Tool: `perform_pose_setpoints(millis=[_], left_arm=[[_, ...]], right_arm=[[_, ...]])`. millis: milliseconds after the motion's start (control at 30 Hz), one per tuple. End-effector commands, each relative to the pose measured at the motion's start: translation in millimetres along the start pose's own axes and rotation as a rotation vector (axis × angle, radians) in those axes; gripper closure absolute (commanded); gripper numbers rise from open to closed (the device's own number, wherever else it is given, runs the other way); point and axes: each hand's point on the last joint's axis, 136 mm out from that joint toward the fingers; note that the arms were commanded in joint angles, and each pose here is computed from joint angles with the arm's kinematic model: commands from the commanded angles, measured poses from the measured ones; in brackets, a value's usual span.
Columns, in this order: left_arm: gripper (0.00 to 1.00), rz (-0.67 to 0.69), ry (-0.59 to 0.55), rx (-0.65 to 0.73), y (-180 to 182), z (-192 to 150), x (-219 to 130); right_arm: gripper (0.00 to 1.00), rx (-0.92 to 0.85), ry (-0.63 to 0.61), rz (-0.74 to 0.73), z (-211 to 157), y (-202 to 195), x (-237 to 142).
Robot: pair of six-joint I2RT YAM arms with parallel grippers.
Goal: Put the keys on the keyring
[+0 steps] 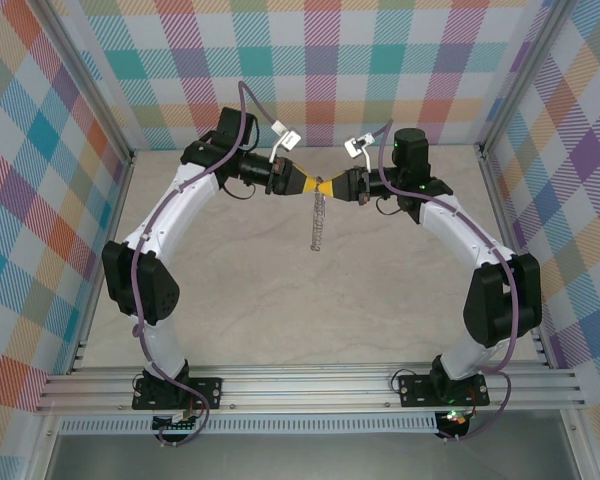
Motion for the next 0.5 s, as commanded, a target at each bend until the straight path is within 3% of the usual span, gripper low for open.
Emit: perform_pose_setpoints(millis=[0, 400, 467], left_arm=[[0.81, -0.054, 0.019, 0.007, -8.1, -3.4, 8.9], [0.8, -0.054, 0.032, 0.005, -6.1, -5.6, 15.8], [0.85, -0.054, 0.032, 0.007, -5.7, -5.4, 16.6]], right_arm=[[1.0, -0.055, -0.02, 0.008, 10.5, 4.7, -3.3], [1.0, -0.052, -0.018, 0.01, 7.8, 4.6, -3.0], [1.0, -0.051, -0.018, 0.01, 7.3, 4.1, -3.3]])
Point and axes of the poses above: each hand's point on the last joint's axis, 136 mm out from that joint toward the fingers, its own x axis out along the fingers, its own y axis along the line the jaws close on, z = x × y, and after that the axes turned 5 degrees about -x, right-handed
